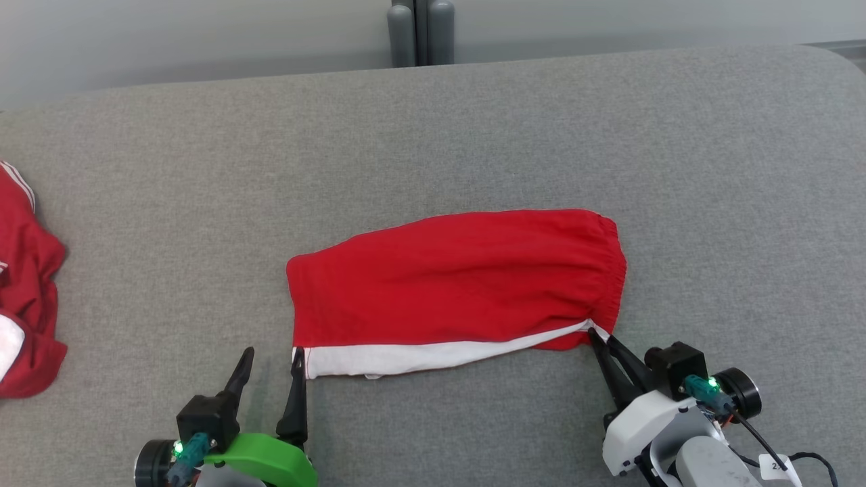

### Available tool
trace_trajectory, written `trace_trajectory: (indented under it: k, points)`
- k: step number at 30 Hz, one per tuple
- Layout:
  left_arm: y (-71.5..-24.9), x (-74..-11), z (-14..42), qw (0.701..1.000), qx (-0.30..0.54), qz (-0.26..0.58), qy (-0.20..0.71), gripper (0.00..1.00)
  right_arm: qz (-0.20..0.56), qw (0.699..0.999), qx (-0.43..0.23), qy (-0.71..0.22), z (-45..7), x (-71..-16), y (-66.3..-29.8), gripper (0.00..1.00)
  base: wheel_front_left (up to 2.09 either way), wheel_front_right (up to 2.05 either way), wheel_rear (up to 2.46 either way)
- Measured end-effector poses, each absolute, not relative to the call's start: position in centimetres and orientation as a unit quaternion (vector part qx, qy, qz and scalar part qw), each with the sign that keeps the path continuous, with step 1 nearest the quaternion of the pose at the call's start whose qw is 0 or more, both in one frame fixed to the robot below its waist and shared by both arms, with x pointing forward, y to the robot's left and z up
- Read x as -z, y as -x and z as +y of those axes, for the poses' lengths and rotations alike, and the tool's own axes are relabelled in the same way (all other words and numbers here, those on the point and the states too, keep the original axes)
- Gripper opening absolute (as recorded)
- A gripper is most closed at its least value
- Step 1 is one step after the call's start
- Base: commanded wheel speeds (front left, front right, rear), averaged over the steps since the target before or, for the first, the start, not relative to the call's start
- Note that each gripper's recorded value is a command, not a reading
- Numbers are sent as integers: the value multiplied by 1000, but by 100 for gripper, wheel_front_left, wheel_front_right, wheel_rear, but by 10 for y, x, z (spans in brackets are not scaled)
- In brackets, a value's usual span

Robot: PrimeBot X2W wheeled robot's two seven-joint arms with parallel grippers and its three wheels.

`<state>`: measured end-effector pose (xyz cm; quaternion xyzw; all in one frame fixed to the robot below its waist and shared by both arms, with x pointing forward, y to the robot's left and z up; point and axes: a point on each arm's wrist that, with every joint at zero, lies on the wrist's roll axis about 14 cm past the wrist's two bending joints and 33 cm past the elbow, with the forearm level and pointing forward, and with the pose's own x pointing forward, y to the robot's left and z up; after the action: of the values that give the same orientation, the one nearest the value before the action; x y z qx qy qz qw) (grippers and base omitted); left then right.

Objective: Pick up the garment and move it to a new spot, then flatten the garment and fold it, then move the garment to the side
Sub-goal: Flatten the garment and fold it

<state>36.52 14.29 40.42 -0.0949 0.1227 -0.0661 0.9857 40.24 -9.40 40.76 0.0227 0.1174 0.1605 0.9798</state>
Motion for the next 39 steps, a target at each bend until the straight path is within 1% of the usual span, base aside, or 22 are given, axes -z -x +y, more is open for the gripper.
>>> trace_trajectory:
  k: [12,21,22,23,24,25,26,27,28,33,39]
  points:
    - [-354,-390,118,974,92,154,136,100,110,982,-154,-13,-100,-411,-403,0,0,0,0]
    - [-350,-369,115,966,93,192,148,100,113,981,-156,-10,-99,-409,-403,0,0,0,0]
    - [-350,-367,115,965,95,195,146,93,113,981,-156,-10,-99,-408,-402,0,0,0,0]
    - [-351,-365,115,965,96,199,143,73,113,981,-156,-10,-99,-408,-402,0,0,0,0]
    - [-351,-364,116,965,96,200,142,63,113,981,-156,-10,-99,-408,-402,0,0,0,0]
    - [-351,-364,116,964,96,201,142,48,113,981,-157,-10,-99,-408,-402,0,0,0,0]
    - [-352,-363,115,964,97,202,143,42,113,981,-156,-10,-99,-408,-402,0,0,0,0]
    - [-353,-364,115,964,98,202,143,14,113,981,-156,-10,-100,-408,-403,0,0,0,0]
    - [-353,-364,114,964,100,202,142,0,112,981,-156,-10,-100,-408,-403,0,0,0,0]
    - [-358,-371,114,966,101,189,147,0,103,982,-157,-11,-98,-414,-405,0,0,0,0]
    - [-382,-418,127,979,92,106,147,0,50,985,-164,-22,-91,-448,-417,0,0,0,0]
